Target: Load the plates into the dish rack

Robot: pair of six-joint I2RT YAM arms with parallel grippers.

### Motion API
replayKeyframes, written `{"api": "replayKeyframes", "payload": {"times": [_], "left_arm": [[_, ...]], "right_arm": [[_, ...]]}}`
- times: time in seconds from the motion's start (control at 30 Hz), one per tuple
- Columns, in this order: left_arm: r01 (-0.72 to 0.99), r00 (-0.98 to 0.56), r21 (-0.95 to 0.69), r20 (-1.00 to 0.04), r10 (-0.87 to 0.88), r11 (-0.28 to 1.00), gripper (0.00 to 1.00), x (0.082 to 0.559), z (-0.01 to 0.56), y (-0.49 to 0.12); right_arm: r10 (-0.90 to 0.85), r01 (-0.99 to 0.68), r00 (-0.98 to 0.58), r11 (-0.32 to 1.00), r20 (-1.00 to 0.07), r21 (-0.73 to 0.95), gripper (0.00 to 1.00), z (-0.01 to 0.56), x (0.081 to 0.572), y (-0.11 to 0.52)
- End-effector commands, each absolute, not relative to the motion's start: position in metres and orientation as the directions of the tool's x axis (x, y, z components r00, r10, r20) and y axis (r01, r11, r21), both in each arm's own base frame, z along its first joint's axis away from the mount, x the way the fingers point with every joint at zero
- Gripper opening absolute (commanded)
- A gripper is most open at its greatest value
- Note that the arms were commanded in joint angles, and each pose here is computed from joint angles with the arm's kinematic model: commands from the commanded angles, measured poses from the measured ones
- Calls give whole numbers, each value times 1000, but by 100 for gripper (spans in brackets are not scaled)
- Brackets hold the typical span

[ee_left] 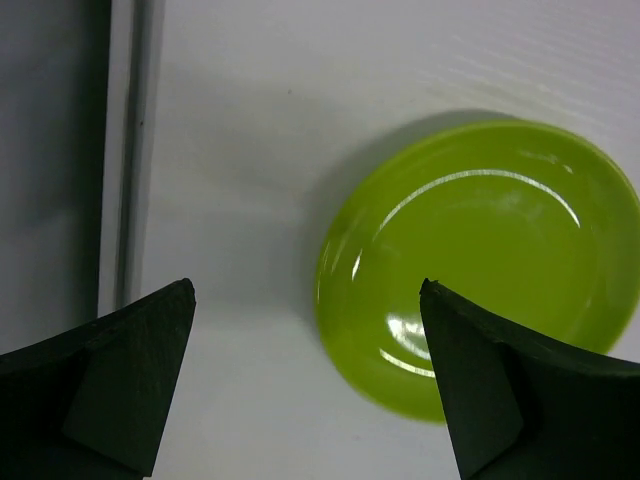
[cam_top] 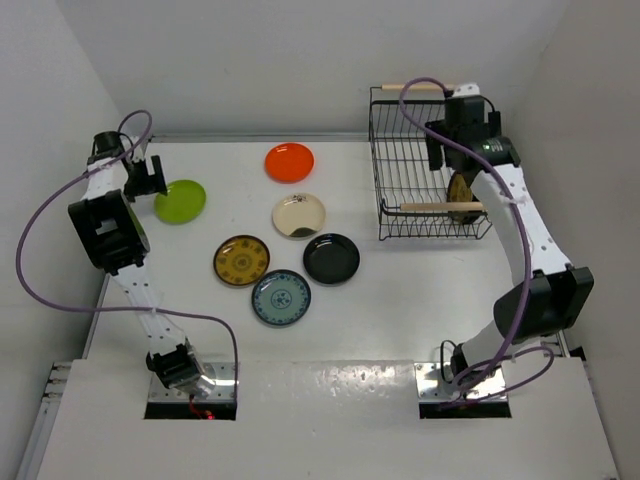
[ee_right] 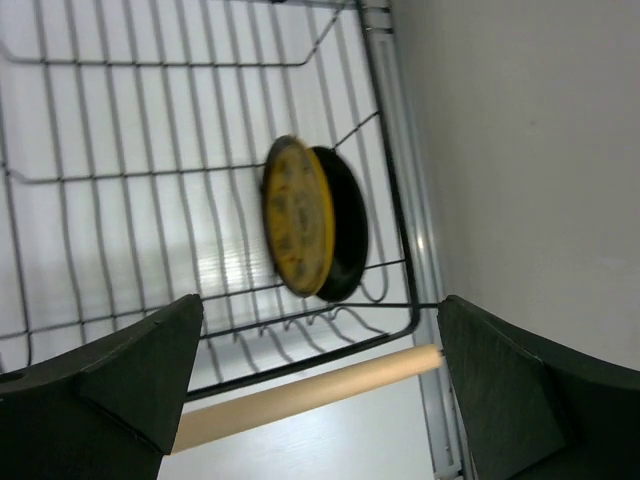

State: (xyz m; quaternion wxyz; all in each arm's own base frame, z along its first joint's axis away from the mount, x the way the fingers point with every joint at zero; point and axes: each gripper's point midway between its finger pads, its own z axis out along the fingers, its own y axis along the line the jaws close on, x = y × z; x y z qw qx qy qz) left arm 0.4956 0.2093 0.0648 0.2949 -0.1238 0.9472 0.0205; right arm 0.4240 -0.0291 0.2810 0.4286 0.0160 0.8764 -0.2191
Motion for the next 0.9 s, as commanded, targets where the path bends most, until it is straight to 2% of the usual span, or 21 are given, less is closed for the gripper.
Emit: {"api": "replayKeyframes", "payload": {"times": [0.0,0.1,0.23,0.27,0.33,0.37,0.4,0.43,0.57,0.67,0.73,0.87], "left_arm": [[-276,-766,-66,-587,-261,959,99,519,57,208],[-241,-784,-125,-560,-269,962,96,521,37,196],[-195,-824,-236,-487,-289,952,71,508,12,170],[-178,-829,-249,-483,-281,952,59,507,12,166],[-171,-852,-266,-445,-277,949,42,496,2,159],[-164,-851,-268,-448,-274,949,16,495,3,162],[-167,-855,-270,-440,-276,948,4,493,2,162],[-173,-847,-276,-449,-286,946,0,492,7,167],[-147,-811,-359,-490,-320,922,0,493,40,169],[15,-764,-438,-584,-272,899,0,503,92,147],[164,-707,-484,-666,-240,860,0,504,150,118],[427,-571,-429,-811,-131,796,0,493,247,58]], "right_arm": [[-168,177,-619,922,-767,-345,100,272,423,-5],[-199,124,-611,932,-766,-341,100,270,420,15],[-261,73,-577,928,-774,-367,100,278,419,36],[-268,68,-565,927,-781,-368,100,282,420,39],[-291,53,-537,925,-792,-375,100,288,421,48],[-293,48,-525,927,-799,-372,100,291,421,50],[-295,38,-516,930,-804,-365,100,292,422,56],[-296,30,-503,933,-812,-359,100,294,422,61],[-328,-97,-473,942,-818,-321,100,292,423,95],[-356,-285,-459,927,-814,-245,100,280,416,141],[-373,-432,-436,885,-819,-172,100,275,407,179],[-327,-586,-420,810,-847,-22,100,275,391,240]]}}
